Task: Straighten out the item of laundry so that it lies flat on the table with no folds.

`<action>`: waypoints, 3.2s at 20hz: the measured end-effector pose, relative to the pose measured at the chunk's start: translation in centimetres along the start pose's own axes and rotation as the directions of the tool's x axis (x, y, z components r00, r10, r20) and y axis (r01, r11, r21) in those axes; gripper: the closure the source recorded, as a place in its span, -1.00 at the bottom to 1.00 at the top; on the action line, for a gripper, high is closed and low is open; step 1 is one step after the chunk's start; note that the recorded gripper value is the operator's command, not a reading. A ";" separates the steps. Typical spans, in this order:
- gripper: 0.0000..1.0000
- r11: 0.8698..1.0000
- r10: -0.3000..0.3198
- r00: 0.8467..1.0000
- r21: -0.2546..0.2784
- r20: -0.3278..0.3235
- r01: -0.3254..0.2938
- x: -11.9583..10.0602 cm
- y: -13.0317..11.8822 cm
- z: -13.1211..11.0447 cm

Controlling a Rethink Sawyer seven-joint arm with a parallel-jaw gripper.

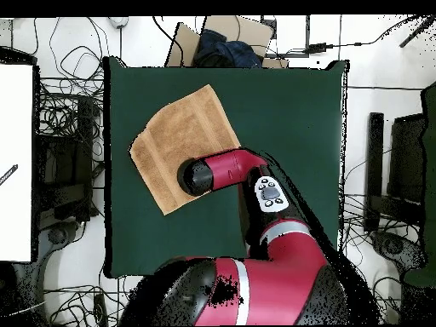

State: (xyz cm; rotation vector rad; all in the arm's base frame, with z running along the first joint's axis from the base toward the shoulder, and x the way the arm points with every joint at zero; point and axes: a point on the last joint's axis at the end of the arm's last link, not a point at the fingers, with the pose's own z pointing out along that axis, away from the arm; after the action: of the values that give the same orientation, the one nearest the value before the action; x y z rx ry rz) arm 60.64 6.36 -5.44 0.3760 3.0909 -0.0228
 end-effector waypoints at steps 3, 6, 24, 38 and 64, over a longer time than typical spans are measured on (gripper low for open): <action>1.00 1.000 0.010 1.000 -0.010 -0.003 -0.010 -0.1 -0.2 0.0; 1.00 0.999 0.032 0.999 -0.031 -0.012 -0.032 -0.4 -0.8 0.0; 1.00 0.994 0.091 0.996 -0.067 0.015 -0.090 -2.8 -7.0 0.1; 1.00 0.997 0.062 0.998 -0.053 0.033 -0.061 -2.9 -7.8 0.1; 1.00 0.990 -0.125 0.989 -0.050 0.083 0.130 -4.0 -14.9 -3.6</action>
State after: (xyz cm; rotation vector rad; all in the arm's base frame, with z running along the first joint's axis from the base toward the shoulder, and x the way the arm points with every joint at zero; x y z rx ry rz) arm 60.82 -9.00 -1.56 0.1704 3.0238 0.0444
